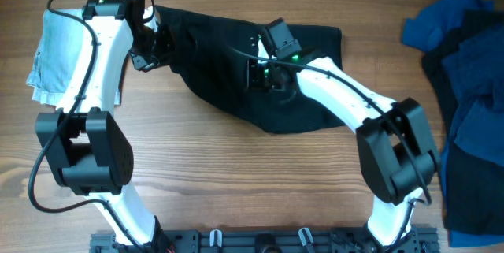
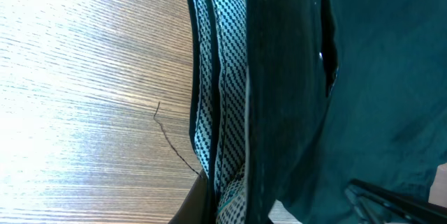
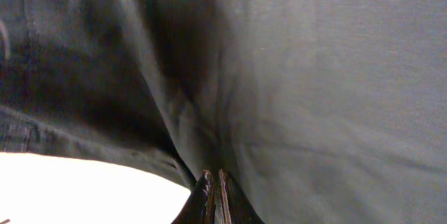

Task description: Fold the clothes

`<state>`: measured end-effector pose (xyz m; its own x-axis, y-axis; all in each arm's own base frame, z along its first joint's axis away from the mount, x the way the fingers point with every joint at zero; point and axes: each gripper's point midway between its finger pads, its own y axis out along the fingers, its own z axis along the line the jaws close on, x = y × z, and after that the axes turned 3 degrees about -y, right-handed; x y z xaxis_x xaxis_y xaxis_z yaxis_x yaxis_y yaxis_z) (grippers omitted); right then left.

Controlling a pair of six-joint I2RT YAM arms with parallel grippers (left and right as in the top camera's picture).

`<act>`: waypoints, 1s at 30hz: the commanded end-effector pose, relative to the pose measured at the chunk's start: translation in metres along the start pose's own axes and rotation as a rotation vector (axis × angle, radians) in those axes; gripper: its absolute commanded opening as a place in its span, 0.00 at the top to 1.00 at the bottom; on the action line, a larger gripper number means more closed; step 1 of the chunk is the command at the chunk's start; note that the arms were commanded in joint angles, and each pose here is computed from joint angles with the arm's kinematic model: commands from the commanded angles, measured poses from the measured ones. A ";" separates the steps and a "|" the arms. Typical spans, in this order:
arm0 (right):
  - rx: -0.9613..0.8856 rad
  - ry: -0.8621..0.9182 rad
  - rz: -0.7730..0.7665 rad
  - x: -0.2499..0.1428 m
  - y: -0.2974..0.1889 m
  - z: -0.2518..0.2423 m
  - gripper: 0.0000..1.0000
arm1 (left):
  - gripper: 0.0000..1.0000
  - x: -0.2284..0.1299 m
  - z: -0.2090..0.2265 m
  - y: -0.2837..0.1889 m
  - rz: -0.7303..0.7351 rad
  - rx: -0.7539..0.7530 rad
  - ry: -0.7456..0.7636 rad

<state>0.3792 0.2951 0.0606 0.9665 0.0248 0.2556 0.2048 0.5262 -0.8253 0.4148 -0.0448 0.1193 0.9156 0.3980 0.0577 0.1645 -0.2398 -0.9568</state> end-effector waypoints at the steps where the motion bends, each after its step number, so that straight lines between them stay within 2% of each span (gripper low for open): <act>1: -0.025 0.071 0.061 -0.019 0.033 -0.010 0.96 | 0.96 0.002 -0.009 -0.022 -0.050 -0.017 0.040; 9: -0.079 0.084 0.140 -0.045 0.067 -0.027 0.96 | 0.96 -0.001 -0.011 -0.035 -0.068 -0.025 0.071; 13: -0.048 0.043 0.082 -0.023 0.052 -0.016 0.96 | 0.96 -0.008 -0.015 -0.052 -0.090 -0.036 0.083; 15: -0.018 0.006 0.008 0.008 0.028 -0.007 0.96 | 0.96 -0.018 -0.019 -0.054 -0.070 -0.031 0.096; 19: -0.002 0.059 -0.088 0.046 0.005 -0.020 0.96 | 0.93 -0.036 -0.035 -0.048 -0.028 -0.024 0.173; 24: 0.025 0.037 -0.127 0.056 0.021 -0.018 0.96 | 0.93 -0.044 -0.042 -0.044 -0.047 0.043 0.231; 27: 0.107 -0.001 -0.088 0.045 0.043 0.001 0.96 | 0.94 -0.047 -0.045 -0.043 -0.042 0.047 0.243; 30: 0.084 -0.005 -0.050 0.030 0.067 -0.004 0.96 | 0.94 -0.053 -0.041 -0.043 -0.016 0.061 0.239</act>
<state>0.4340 0.3148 0.0424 0.9361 -0.0395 0.3496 0.3030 0.5959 -0.7437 0.3766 -0.0938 0.1541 0.9746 0.2000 0.1007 0.1387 -0.1861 -0.9727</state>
